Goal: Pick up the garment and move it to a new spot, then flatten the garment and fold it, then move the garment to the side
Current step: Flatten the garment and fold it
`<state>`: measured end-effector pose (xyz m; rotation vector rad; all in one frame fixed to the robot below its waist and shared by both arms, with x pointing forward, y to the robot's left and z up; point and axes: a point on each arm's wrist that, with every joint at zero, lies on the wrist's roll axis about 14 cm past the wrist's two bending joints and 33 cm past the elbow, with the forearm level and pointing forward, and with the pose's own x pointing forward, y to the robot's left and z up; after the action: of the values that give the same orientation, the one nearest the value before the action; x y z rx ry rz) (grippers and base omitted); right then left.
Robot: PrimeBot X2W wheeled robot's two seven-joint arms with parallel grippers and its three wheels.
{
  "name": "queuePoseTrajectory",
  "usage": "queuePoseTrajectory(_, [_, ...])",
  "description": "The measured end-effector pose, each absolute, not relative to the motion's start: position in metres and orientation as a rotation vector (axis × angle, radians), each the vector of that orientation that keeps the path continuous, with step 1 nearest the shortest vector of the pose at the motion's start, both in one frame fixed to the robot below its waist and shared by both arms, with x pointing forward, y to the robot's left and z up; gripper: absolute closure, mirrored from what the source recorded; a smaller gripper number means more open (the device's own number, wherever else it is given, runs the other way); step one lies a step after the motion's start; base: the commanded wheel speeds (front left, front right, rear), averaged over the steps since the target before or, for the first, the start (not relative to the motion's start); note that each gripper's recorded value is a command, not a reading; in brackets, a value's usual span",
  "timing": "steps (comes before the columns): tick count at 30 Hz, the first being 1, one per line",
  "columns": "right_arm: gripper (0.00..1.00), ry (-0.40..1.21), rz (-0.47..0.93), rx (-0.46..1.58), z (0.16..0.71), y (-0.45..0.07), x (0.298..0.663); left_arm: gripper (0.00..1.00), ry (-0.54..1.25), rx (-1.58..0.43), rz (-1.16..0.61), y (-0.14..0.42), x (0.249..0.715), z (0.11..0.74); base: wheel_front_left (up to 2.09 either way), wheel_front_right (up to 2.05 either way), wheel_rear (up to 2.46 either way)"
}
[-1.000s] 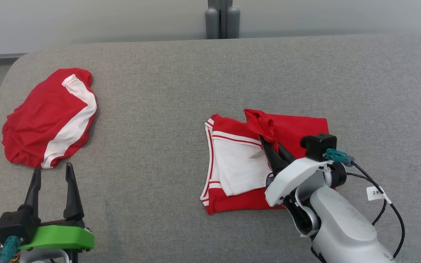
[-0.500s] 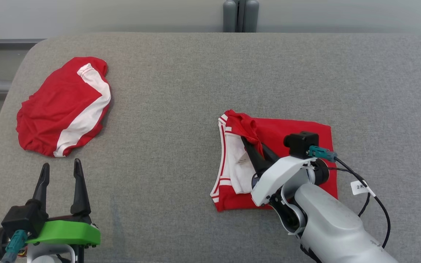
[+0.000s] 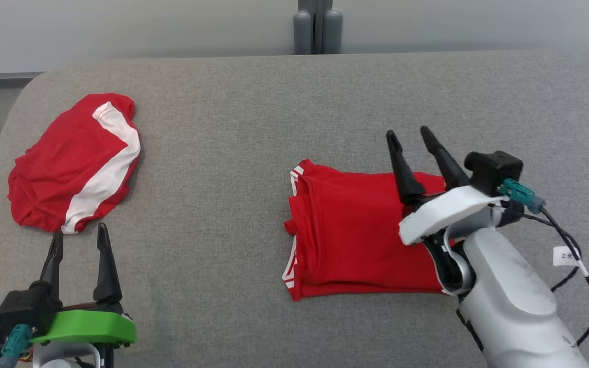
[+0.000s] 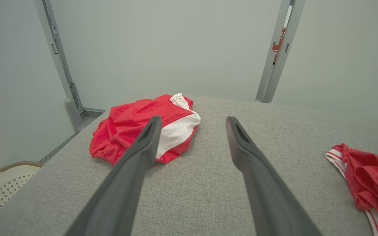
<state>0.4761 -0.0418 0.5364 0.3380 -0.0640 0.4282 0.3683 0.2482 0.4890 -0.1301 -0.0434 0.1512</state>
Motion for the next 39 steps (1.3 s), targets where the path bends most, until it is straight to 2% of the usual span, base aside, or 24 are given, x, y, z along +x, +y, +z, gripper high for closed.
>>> queuePoseTrajectory(8, [0.00,-0.165,0.307,0.243,0.550,-0.102,0.457,0.00,-0.056,-0.125,0.123,0.240,0.372,0.493,0.00,0.00,0.00])
queuePoseTrajectory(16, [0.00,-0.189,0.242,0.209,0.548,-0.129,0.422,0.00,-0.062,-0.126,0.103,0.234,0.372,0.496,0.00,0.00,0.00])
queuePoseTrajectory(27, [0.00,-0.134,0.196,0.232,0.526,-0.136,0.380,0.00,-0.066,-0.119,0.084,0.227,0.364,0.498,0.00,0.00,0.00])
queuePoseTrajectory(39, [0.00,-0.121,0.167,0.237,0.521,-0.142,0.366,0.00,-0.060,-0.093,0.062,0.221,0.355,0.497,0.00,0.00,0.00])
